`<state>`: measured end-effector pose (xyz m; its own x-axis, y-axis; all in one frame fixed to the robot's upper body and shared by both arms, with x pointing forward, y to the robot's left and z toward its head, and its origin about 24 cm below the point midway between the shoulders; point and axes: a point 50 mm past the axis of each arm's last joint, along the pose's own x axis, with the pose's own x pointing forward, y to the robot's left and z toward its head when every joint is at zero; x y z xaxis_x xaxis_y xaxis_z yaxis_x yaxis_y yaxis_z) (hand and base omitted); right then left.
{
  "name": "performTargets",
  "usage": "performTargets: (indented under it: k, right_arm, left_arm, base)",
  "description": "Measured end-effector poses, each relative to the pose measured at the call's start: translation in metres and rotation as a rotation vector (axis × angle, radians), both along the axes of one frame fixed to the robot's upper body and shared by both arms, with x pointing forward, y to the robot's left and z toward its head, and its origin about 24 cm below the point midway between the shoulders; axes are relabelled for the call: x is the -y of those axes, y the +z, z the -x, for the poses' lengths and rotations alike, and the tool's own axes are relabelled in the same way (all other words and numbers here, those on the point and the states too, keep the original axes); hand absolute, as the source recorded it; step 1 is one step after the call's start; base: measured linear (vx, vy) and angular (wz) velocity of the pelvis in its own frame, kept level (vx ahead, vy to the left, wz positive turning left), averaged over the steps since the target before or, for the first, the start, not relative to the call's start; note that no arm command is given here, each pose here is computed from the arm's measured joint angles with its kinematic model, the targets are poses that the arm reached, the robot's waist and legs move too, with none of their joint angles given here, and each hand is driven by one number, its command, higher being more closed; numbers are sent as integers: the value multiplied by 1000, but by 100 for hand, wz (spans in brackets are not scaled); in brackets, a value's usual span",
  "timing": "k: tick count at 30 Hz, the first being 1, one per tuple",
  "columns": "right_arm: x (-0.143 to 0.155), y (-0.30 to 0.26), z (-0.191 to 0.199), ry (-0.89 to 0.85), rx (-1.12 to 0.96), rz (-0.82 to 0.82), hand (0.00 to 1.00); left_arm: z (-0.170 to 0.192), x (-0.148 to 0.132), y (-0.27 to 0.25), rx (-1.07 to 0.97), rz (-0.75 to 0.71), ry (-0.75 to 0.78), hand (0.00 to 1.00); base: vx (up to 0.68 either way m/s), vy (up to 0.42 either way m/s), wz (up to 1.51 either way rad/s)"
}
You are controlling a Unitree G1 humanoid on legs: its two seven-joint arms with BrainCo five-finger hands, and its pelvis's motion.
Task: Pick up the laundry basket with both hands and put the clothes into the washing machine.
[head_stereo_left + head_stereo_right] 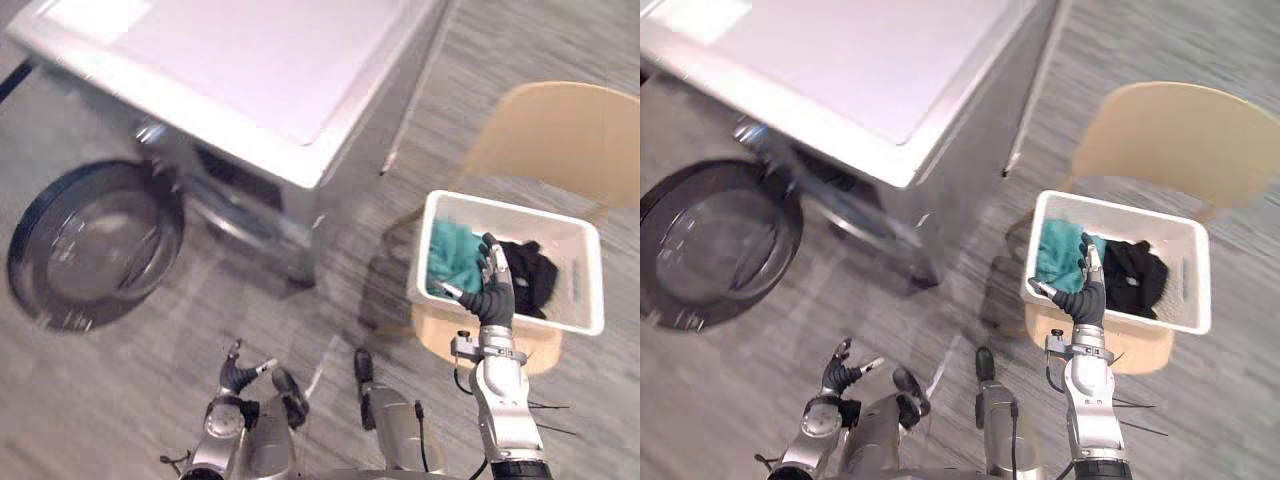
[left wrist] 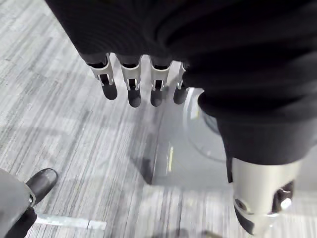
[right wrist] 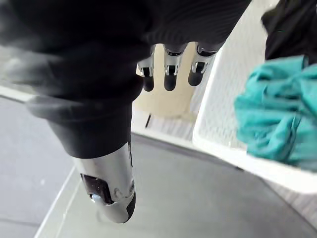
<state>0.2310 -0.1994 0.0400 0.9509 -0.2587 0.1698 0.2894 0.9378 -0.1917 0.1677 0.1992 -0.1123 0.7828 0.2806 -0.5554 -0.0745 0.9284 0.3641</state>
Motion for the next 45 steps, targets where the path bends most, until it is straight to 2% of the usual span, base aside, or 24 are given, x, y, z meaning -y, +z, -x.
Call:
performTargets:
  k: [6,11,16,19,22,23,28,33,37,38,45]
  right_arm:
    - [-1,-13,5,15,-78,52,0]
    - [1,-22,4,65,-141,148,0]
    - [8,-39,3,99,-249,276,0]
    - [2,-46,2,136,-290,329,0]
    - [-6,-47,-14,184,-298,394,0]
    - [-12,-45,-31,230,-297,463,0]
    - [-18,-18,-84,272,-260,650,0]
    - [-10,7,-120,210,-287,792,0]
    - [20,30,-144,57,-375,925,0]
    - [24,38,-149,27,-386,945,100]
    - [41,73,-162,-111,-354,1006,100]
  left_arm:
    - [15,-1,-13,-87,17,6,0]
    - [25,15,-20,-117,68,10,0]
    - [30,11,-21,-119,64,21,0]
    - [30,0,-19,-118,38,26,0]
    - [38,-6,-23,-149,22,36,0]
    - [41,-11,-24,-164,11,36,0]
    - [26,-10,-19,-124,15,36,0]
    - [17,-10,-16,-93,39,62,0]
    - [-5,-3,-9,-43,77,72,0]
    - [-10,-1,-7,-30,86,80,0]
    - [-37,14,4,39,122,78,0]
  base:
    - [150,-106,-107]
    - [158,-62,-75]
    - [131,156,-42]
    - [123,187,12]
    - [38,95,24]
    - [-18,39,20]
    - [-83,-9,18]
    - [-74,7,18]
    - [-11,25,27]
    - [-14,30,24]
    - [-11,8,14]
